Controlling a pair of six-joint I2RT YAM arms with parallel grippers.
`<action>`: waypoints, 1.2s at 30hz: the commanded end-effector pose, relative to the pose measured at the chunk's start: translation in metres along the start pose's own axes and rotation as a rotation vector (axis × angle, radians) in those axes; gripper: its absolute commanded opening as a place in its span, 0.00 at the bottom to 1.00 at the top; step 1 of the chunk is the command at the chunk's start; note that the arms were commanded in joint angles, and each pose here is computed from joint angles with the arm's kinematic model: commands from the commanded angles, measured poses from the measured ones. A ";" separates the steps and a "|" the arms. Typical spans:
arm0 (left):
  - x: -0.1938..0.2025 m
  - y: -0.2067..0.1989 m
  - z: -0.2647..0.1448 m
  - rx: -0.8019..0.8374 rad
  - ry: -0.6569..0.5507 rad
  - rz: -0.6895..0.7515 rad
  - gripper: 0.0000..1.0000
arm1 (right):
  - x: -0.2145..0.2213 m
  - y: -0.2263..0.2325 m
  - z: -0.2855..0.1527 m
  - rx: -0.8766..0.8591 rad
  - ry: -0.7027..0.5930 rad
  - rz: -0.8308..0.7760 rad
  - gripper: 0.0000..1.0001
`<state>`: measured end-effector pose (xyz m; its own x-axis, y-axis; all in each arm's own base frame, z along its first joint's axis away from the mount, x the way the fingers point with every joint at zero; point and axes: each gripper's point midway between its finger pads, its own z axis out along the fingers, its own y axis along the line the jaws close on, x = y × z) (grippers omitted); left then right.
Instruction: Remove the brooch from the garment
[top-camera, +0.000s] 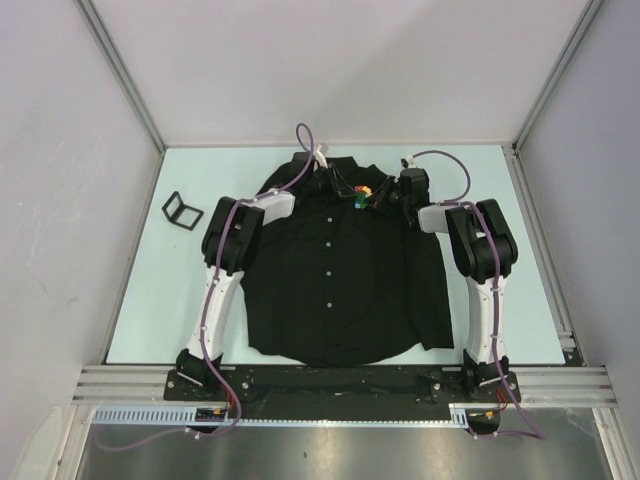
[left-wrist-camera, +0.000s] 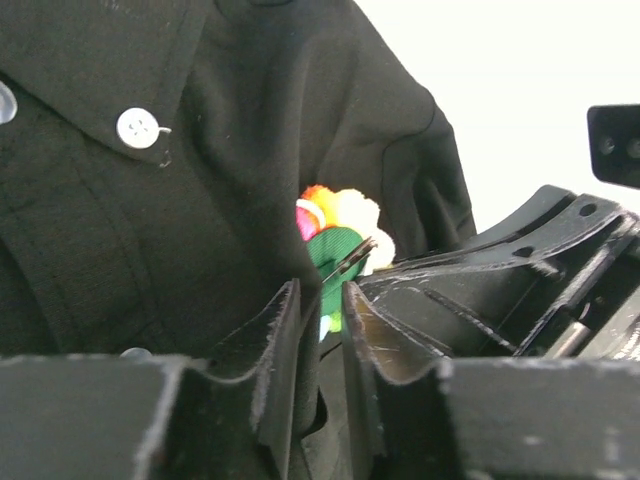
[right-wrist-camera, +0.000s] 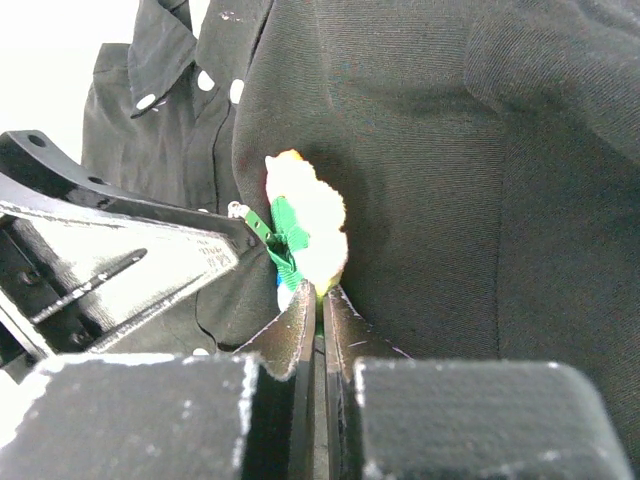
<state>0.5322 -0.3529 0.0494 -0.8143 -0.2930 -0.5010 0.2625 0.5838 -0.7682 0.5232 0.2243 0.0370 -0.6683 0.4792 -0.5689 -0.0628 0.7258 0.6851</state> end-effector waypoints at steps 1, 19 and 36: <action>-0.015 -0.020 0.004 0.032 -0.017 0.003 0.25 | 0.010 -0.013 0.003 0.014 0.015 0.015 0.04; 0.004 -0.015 0.021 0.008 0.037 -0.027 0.07 | -0.003 0.001 0.004 -0.067 -0.029 -0.009 0.23; 0.012 -0.025 0.015 0.022 0.036 -0.012 0.00 | -0.027 0.006 0.002 -0.119 -0.136 0.029 0.52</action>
<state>0.5340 -0.3731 0.0422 -0.8318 -0.2834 -0.4773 0.2481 0.5793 -0.7764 0.5319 0.2195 0.0483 -0.6151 0.5341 -0.5800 -0.1227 0.6618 0.7395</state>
